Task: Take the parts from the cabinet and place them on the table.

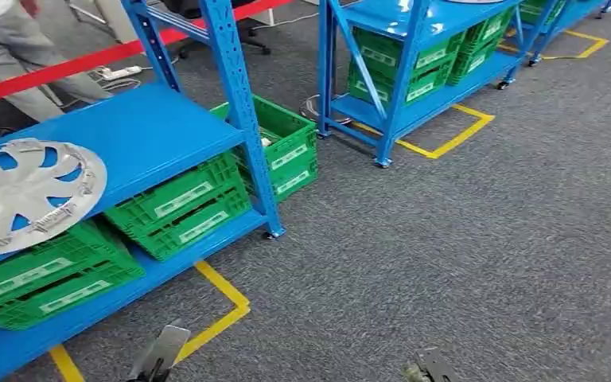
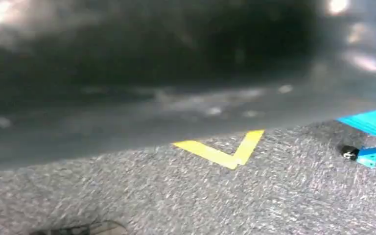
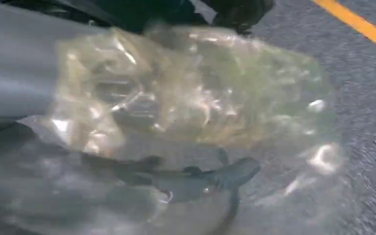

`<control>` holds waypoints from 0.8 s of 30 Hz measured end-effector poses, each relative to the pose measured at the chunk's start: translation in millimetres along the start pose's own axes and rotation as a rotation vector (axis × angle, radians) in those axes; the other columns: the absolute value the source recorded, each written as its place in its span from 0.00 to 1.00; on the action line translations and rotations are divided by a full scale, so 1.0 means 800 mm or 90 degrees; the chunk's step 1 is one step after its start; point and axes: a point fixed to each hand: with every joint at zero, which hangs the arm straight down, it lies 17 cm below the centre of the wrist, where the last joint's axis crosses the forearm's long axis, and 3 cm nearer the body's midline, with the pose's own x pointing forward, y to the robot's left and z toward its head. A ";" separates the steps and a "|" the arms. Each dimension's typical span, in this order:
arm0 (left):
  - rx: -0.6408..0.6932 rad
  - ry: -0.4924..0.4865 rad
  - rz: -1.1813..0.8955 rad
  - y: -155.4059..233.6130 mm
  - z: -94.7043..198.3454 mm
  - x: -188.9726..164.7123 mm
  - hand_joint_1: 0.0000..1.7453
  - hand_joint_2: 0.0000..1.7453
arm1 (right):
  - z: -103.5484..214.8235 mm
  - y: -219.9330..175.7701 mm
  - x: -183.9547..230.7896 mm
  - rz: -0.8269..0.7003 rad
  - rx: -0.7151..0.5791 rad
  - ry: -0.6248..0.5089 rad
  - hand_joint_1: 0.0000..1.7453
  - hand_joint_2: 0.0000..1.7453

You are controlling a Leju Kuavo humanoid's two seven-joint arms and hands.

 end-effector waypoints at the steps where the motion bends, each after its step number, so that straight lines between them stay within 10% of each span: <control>1: 0.003 0.002 -0.003 0.004 0.001 -0.003 0.00 0.00 | 0.000 0.002 0.000 -0.001 0.002 0.000 0.00 0.00; 24: -0.004 -0.005 -0.008 -0.005 -0.001 0.004 0.00 0.00 | 0.002 0.001 -0.004 0.009 0.004 -0.003 0.00 0.00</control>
